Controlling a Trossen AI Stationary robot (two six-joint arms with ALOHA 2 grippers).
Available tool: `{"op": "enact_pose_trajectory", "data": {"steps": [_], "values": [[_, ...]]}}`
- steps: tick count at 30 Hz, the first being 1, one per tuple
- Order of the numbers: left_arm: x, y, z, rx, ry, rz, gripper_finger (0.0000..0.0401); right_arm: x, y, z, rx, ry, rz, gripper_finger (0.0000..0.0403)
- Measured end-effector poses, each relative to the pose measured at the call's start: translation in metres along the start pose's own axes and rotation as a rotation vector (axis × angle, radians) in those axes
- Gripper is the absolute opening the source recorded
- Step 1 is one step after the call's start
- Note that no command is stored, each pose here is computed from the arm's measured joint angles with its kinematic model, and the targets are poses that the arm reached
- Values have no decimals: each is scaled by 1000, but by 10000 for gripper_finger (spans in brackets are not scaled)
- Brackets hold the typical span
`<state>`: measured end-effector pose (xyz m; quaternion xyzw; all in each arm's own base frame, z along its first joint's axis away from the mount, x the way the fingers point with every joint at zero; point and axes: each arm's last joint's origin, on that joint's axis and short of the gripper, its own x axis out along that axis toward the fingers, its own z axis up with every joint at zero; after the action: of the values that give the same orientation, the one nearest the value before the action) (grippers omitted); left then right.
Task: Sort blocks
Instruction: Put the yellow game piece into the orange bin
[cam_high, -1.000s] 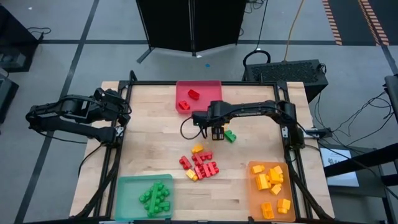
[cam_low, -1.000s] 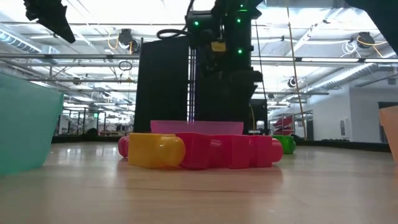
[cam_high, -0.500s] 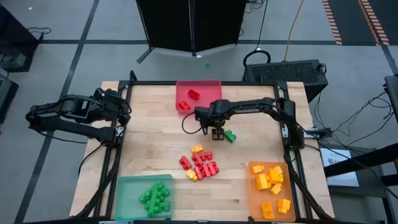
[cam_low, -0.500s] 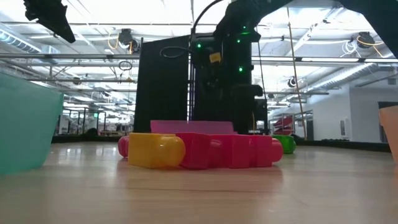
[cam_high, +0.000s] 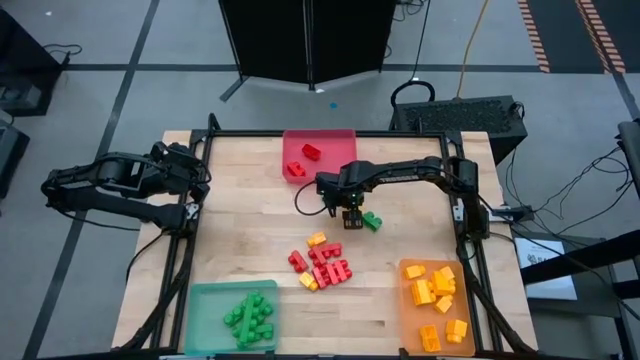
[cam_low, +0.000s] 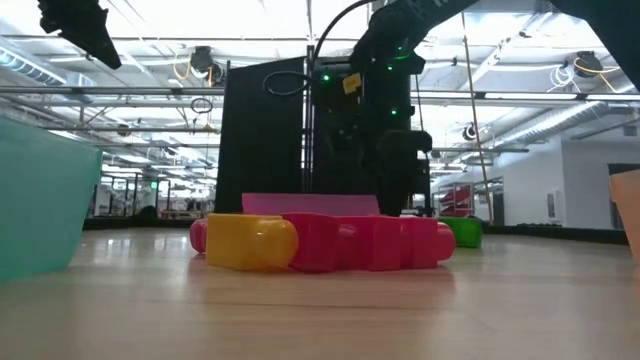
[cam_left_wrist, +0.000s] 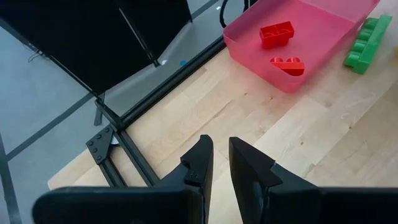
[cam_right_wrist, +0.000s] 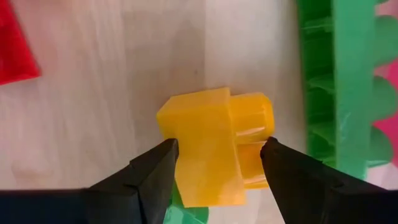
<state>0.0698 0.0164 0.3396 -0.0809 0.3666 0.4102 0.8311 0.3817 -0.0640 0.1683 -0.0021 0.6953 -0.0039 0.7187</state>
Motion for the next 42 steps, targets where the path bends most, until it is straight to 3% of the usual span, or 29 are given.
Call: {"op": "enact_pose_trajectory", "data": {"steps": [8, 13, 19, 25, 28, 34, 38, 42], "values": [[0, 0, 0, -2, 0, 0, 59, 1, 3, 0, -60, -3, 43, 233], [0, 0, 0, -16, 0, 0, 59, 3, 10, 1, -125, -18, 144, 233], [0, 0, 0, -27, 0, 0, 59, 3, 22, 1, -238, -10, 147, 233], [0, 0, 0, -27, 0, 0, 59, 1, 27, -1, -193, 23, 145, 234], [0, 0, 0, -27, -5, 7, 59, -2, 31, -4, -223, 68, 89, 239], [0, 0, 0, -27, -7, 10, 59, -14, 45, 3, -406, 105, -163, 257], [0, 0, 0, -27, -7, 10, 59, -30, 55, 8, -428, 85, -141, 267], [0, 0, 0, -27, -7, 10, 59, -41, 63, 15, -410, 42, -204, 260]]}}
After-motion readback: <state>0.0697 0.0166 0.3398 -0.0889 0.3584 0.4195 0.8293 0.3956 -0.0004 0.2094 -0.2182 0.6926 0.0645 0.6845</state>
